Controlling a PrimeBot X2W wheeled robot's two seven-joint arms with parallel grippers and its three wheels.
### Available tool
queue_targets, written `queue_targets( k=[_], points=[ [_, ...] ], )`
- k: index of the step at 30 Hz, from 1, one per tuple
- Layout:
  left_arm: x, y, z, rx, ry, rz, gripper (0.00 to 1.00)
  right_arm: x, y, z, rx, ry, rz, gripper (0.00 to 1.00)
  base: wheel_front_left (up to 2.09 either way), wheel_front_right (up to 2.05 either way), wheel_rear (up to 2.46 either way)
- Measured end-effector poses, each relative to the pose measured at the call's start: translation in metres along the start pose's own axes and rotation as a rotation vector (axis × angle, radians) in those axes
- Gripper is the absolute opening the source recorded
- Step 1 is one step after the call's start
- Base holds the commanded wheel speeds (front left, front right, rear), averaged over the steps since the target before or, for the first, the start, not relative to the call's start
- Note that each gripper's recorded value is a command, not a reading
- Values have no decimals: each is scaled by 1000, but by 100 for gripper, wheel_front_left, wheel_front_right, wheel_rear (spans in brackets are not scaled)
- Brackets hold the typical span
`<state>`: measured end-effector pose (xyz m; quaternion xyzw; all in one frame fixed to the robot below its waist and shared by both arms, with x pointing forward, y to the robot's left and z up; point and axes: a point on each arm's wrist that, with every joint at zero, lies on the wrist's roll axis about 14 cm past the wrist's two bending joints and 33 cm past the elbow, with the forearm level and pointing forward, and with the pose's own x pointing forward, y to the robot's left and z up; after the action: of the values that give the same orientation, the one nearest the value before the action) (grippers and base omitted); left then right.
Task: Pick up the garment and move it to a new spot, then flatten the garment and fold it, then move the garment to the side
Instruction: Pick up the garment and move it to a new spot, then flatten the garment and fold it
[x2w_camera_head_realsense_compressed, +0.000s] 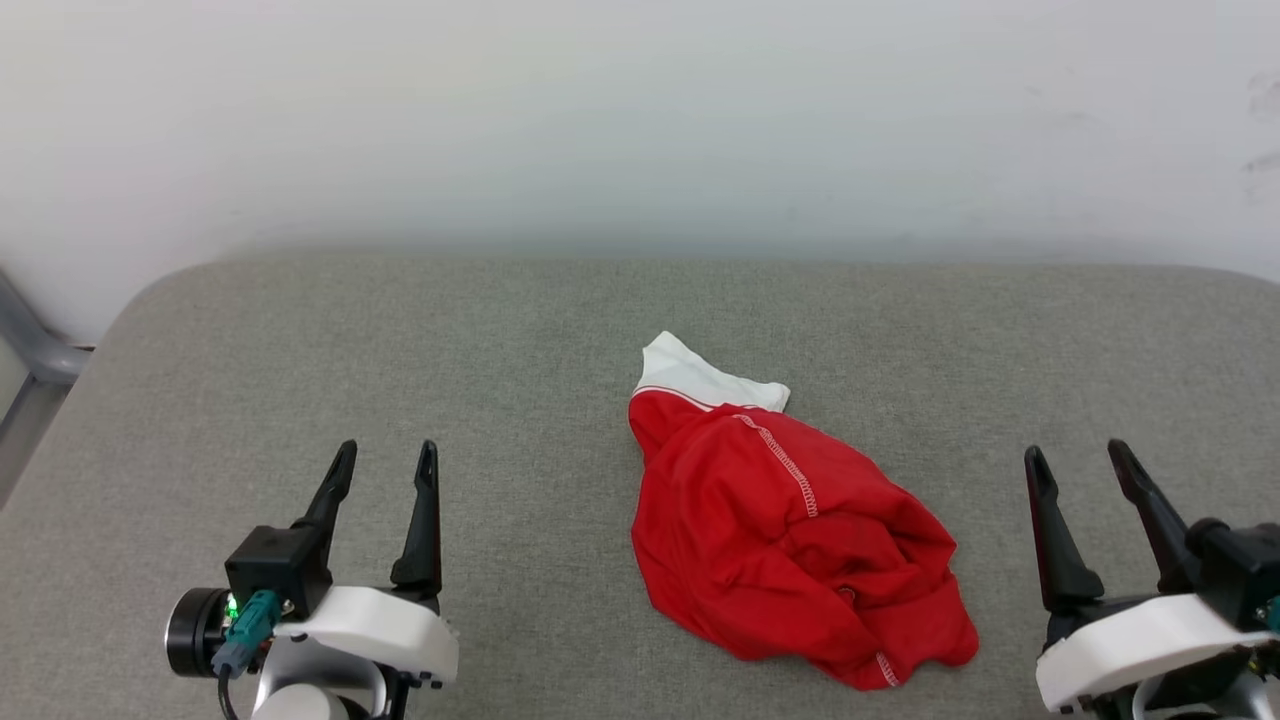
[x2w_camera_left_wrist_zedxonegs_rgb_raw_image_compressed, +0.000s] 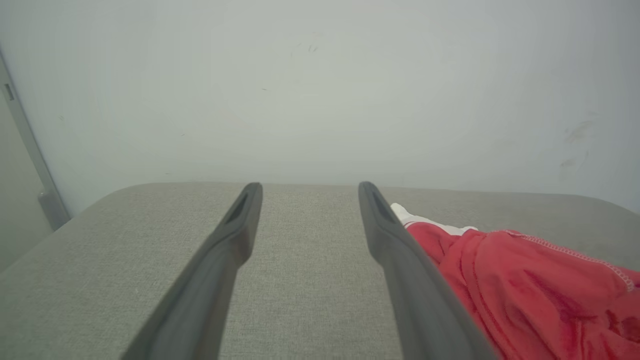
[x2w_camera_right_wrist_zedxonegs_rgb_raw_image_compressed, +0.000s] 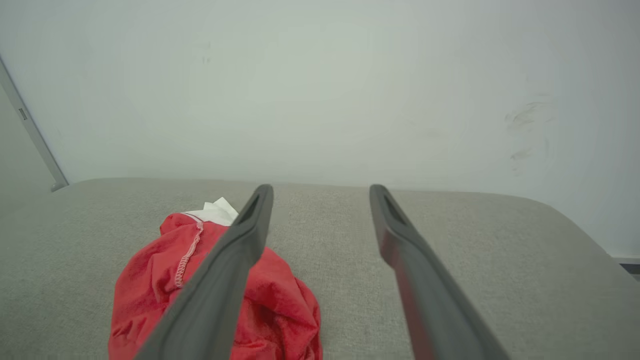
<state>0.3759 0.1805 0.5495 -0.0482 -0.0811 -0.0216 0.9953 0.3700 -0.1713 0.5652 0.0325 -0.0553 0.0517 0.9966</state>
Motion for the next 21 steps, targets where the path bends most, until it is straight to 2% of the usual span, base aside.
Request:
queue_targets(
  k=[15,21],
  points=[
    [-11,-9,-5,-4,24,-37,100,-15,-7,-6,7,34,-22,100,0,0,0],
    [-10,-12,-5,-6,25,-48,100,-10,-16,-29,31,119,-48,100,0,0,0]
  ],
)
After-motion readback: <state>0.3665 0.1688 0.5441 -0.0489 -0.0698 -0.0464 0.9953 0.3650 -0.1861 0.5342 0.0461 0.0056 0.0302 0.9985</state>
